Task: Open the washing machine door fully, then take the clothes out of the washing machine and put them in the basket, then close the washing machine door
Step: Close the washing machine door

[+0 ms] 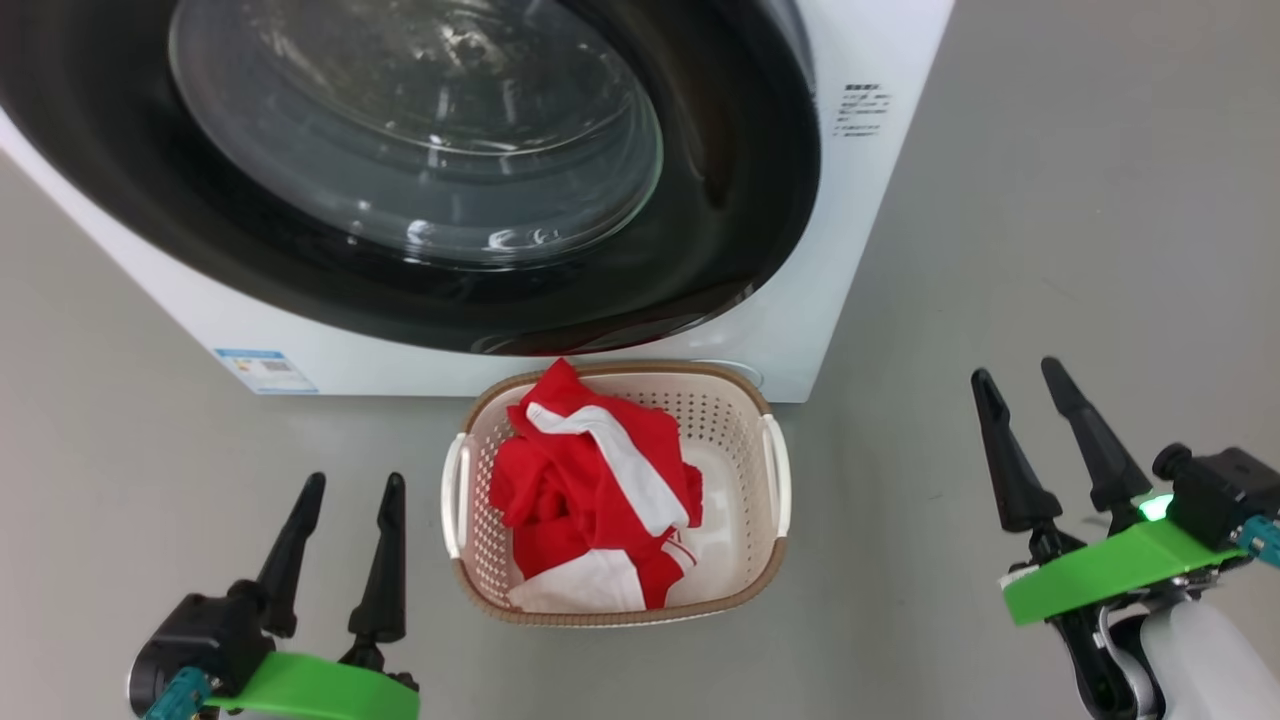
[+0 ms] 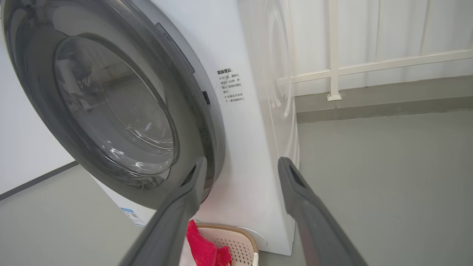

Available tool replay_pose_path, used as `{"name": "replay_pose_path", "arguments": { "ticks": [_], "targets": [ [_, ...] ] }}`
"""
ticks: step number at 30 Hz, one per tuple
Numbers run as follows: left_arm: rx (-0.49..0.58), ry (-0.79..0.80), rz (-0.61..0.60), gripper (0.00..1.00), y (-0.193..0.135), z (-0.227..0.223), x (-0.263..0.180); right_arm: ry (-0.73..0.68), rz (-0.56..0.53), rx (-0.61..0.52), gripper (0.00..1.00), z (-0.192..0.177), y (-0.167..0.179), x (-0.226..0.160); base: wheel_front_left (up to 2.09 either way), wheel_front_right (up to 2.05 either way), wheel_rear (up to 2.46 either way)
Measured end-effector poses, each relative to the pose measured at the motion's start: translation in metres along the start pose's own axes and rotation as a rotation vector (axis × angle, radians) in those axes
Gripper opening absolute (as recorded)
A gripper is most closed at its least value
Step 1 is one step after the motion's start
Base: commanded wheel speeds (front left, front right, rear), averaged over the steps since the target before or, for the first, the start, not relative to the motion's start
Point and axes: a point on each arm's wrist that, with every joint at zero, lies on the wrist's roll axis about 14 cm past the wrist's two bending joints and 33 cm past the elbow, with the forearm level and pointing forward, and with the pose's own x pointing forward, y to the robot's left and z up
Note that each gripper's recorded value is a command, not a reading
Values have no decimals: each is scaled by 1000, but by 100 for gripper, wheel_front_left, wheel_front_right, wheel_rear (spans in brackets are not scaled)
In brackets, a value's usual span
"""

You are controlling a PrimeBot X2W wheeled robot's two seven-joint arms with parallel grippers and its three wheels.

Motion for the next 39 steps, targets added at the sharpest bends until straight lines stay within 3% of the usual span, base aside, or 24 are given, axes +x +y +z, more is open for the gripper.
{"name": "replay_pose_path", "arguments": {
  "ticks": [23, 39],
  "targets": [
    [11, -32, -76, 100, -26, 9, 0, -3, -188, -19, 100, 7, -48, -74, 0, 0, 0],
    [18, -29, -105, 100, -34, 8, -6, -14, -240, -22, 100, 10, -57, -92, 0, 0, 0]
  ]
}}
